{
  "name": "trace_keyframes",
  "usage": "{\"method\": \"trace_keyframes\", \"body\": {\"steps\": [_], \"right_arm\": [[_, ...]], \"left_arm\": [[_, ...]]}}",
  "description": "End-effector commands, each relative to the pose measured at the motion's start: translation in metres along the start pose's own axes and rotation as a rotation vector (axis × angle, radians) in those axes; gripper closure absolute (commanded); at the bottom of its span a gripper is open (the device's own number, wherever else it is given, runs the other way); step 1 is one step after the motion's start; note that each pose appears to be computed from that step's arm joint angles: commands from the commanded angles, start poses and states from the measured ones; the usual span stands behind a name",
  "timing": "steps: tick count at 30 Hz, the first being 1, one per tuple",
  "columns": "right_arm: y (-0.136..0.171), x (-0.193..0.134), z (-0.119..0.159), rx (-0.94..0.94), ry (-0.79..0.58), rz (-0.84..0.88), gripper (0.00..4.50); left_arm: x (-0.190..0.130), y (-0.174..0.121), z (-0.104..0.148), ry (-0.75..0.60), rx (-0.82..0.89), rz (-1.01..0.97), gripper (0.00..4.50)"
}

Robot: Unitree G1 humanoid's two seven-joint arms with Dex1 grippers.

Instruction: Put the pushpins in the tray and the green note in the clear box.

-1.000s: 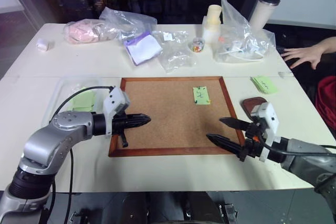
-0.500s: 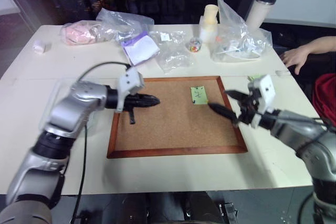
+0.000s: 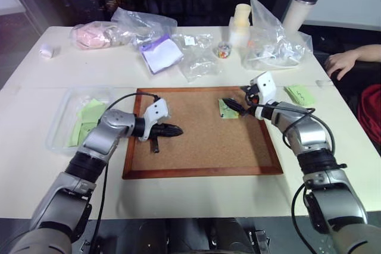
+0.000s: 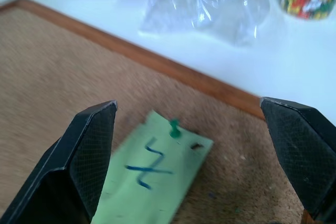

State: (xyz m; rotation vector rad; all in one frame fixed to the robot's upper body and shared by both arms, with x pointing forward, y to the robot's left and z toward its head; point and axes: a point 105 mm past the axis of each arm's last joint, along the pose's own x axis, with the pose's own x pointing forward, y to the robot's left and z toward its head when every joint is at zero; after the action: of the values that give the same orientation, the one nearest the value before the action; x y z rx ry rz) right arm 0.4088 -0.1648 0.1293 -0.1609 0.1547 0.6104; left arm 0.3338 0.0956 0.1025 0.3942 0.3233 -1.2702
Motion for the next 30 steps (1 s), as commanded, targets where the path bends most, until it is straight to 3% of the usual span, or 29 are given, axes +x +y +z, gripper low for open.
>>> {"method": "trace_keyframes", "body": {"steps": [1, 7, 10, 14, 18, 22, 30], "right_arm": [[-0.003, 0.008, 0.009, -0.034, -0.031, 0.019, 0.00], [-0.001, 0.018, 0.005, -0.051, -0.016, 0.041, 0.00], [0.001, 0.022, 0.002, -0.063, -0.005, 0.052, 0.76], [0.003, 0.024, 0.000, -0.075, -0.004, 0.064, 2.75], [0.003, 0.022, -0.002, -0.080, -0.003, 0.072, 4.47], [0.001, 0.018, -0.002, -0.078, -0.016, 0.065, 4.47], [-0.007, 0.008, 0.025, -0.014, -0.187, 0.010, 4.47]], "left_arm": [[0.006, -0.011, -0.006, 0.017, -0.005, -0.028, 4.44], [0.007, -0.019, -0.012, 0.029, -0.018, -0.039, 4.44], [0.005, -0.021, -0.014, 0.039, -0.022, -0.038, 4.50], [0.004, -0.020, -0.017, 0.048, -0.026, -0.027, 4.50], [0.003, -0.018, -0.019, 0.056, -0.026, -0.012, 4.50], [0.002, -0.015, -0.019, 0.057, -0.024, -0.003, 4.50], [0.005, -0.014, -0.022, 0.067, -0.046, 0.002, 4.50]]}}
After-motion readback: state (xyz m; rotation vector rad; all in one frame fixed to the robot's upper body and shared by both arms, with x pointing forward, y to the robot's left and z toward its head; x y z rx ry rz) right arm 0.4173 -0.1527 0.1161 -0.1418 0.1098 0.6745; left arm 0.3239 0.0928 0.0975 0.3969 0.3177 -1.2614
